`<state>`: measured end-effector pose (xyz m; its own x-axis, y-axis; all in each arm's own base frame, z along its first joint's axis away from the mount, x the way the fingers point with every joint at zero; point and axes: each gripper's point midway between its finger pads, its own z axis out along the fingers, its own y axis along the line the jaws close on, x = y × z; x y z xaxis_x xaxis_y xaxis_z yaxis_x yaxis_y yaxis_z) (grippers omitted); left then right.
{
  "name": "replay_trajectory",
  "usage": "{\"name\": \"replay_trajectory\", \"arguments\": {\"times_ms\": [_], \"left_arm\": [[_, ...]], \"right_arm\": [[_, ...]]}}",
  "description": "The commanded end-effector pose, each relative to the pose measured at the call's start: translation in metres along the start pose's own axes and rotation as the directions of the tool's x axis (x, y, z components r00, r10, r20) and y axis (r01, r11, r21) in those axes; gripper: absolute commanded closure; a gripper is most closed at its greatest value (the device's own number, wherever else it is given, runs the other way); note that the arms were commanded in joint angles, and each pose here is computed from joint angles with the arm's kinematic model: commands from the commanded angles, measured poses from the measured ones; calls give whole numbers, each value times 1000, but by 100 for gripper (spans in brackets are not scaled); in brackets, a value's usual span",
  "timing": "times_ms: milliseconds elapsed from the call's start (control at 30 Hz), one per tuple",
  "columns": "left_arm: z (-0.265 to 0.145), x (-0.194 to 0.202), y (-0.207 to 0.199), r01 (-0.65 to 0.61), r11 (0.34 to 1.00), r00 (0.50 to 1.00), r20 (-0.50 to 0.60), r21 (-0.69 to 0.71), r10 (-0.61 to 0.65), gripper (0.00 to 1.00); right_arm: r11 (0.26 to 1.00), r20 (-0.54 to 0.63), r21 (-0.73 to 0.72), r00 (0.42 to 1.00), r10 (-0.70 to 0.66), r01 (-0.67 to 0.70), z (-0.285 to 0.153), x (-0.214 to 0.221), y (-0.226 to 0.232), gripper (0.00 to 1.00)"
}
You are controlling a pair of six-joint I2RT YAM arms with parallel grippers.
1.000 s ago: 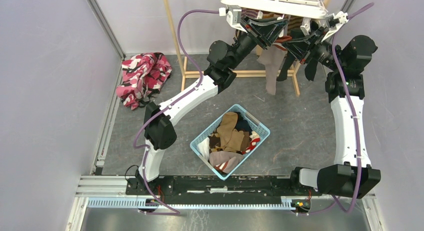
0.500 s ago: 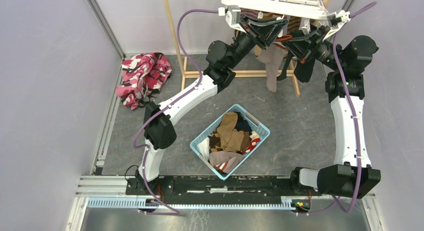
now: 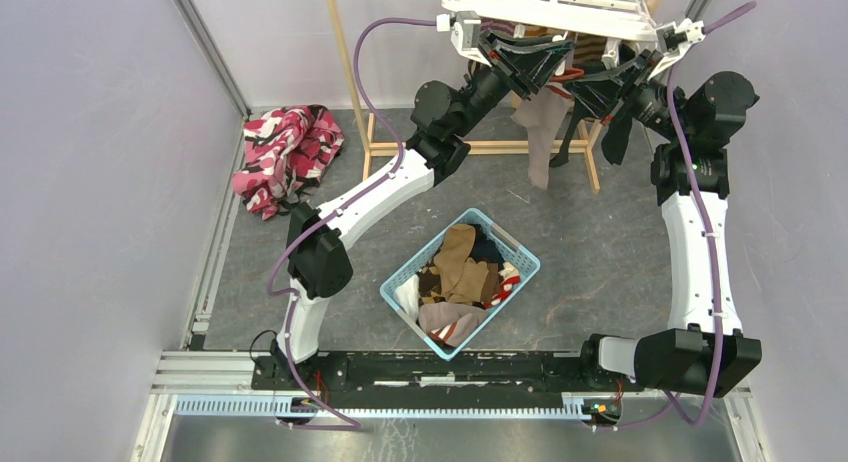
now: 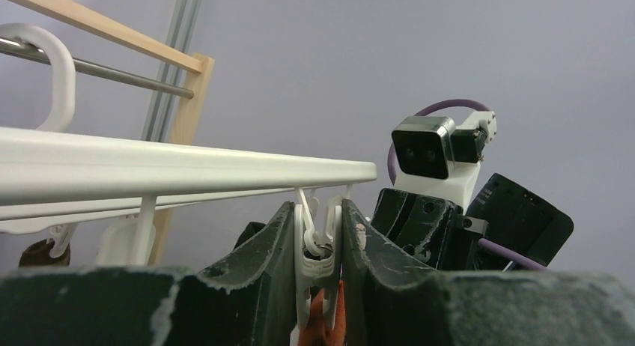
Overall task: Clip the socks to the hanger
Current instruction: Clamp the sock onto the hanger.
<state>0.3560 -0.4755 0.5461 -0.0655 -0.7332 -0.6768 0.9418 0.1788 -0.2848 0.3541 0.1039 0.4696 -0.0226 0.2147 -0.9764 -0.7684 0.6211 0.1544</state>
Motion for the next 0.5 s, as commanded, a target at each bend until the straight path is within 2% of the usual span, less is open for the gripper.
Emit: {"name": "replay_trajectory", "arguments": {"times_ms": [0, 467], "left_arm": [[2, -32, -27, -10, 997, 998, 57, 80, 5, 98], [1, -29, -30, -27, 993, 998, 55, 111, 21, 97]], "right_arm": [[998, 53, -52, 998, -40, 43, -2, -22, 21, 100], [996, 70, -79, 997, -23, 29, -2, -26, 28, 100]]}}
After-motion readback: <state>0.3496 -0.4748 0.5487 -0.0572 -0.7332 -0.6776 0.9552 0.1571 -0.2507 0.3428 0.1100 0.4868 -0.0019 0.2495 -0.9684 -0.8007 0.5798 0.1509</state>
